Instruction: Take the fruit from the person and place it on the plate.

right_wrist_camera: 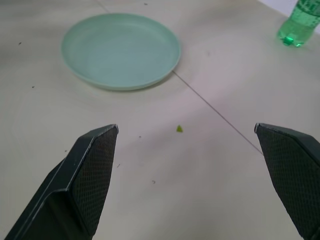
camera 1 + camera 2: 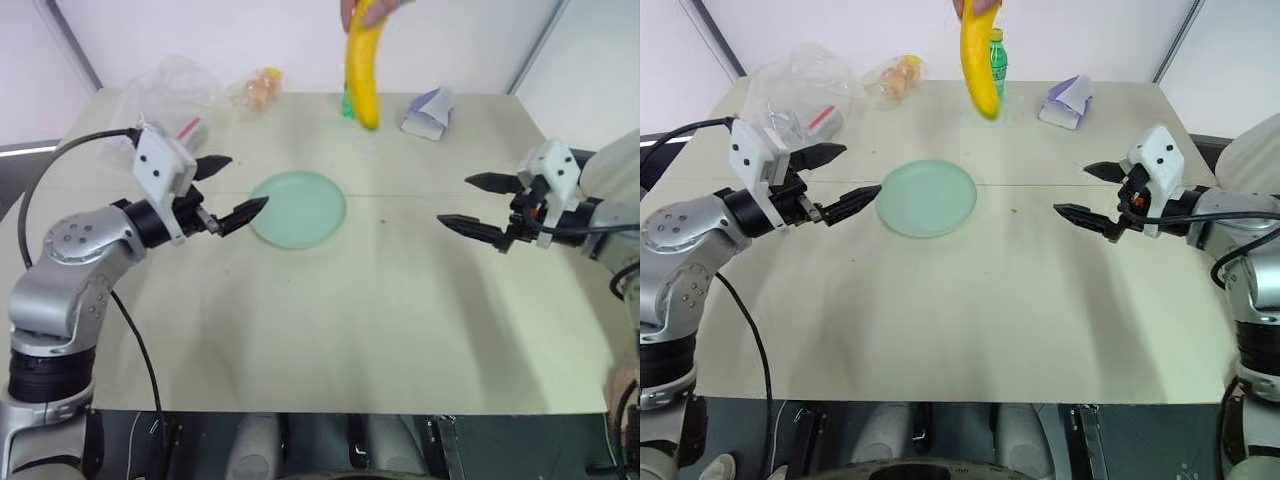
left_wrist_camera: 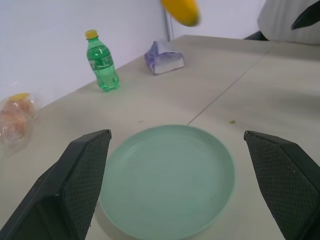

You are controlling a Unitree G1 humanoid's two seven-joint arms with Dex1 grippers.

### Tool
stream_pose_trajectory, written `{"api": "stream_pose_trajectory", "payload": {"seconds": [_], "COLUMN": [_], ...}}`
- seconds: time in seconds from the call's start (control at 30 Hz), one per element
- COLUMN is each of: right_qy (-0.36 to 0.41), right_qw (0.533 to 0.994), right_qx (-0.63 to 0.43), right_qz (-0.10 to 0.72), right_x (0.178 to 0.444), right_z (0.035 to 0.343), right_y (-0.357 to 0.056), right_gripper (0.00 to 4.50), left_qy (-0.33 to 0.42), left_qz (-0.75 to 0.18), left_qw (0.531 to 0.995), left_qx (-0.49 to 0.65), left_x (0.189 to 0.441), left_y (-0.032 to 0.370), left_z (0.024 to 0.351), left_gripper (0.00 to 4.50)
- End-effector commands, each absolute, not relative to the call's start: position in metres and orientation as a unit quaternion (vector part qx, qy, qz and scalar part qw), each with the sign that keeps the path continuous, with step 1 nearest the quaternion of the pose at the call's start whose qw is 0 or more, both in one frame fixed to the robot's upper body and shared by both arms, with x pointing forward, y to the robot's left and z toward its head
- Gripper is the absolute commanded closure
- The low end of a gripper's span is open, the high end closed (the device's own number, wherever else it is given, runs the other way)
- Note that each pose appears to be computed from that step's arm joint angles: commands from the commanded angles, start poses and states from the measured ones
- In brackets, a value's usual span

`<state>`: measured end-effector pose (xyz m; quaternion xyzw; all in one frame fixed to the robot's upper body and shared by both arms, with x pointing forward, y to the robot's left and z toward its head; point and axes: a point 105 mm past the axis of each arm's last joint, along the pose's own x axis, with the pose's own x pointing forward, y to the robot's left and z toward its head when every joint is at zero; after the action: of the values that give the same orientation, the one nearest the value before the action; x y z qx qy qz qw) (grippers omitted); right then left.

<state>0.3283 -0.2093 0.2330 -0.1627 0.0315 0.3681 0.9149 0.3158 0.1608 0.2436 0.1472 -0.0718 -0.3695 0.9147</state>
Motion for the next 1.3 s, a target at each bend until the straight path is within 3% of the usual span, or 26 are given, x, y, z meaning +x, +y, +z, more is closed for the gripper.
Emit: {"api": "stream_pose_trajectory", "payload": {"seconds": [0.03,0.47,1.03,1.13,1.23,1.3], "right_qy": [-0.033,-0.017,-0.01,-0.012,-0.014,-0.015], "right_qw": [0.933,0.932,0.933,0.932,0.931,0.931], "right_qx": [-0.111,0.136,0.149,0.15,0.151,0.15], "right_qz": [0.342,0.335,0.329,0.33,0.331,0.333], "right_x": [0.339,0.372,0.403,0.405,0.405,0.405], "right_z": [0.272,0.309,0.312,0.313,0.313,0.313], "right_y": [-0.191,-0.113,-0.079,-0.076,-0.075,-0.075], "right_gripper": [0.0,0.0,0.0,0.87,2.36,3.0], "left_qy": [-0.1,-0.098,-0.101,-0.1,-0.1,-0.1], "left_qz": [-0.37,-0.368,-0.355,-0.352,-0.348,-0.347], "left_qw": [0.909,0.908,0.912,0.913,0.915,0.915], "left_qx": [0.165,0.174,0.178,0.179,0.177,0.178], "left_x": [0.314,0.315,0.311,0.311,0.31,0.31], "left_y": [0.157,0.155,0.155,0.156,0.157,0.157], "left_z": [0.257,0.253,0.253,0.253,0.253,0.253], "left_gripper": [0.04,0.04,0.04,0.0,0.0,0.0]}}
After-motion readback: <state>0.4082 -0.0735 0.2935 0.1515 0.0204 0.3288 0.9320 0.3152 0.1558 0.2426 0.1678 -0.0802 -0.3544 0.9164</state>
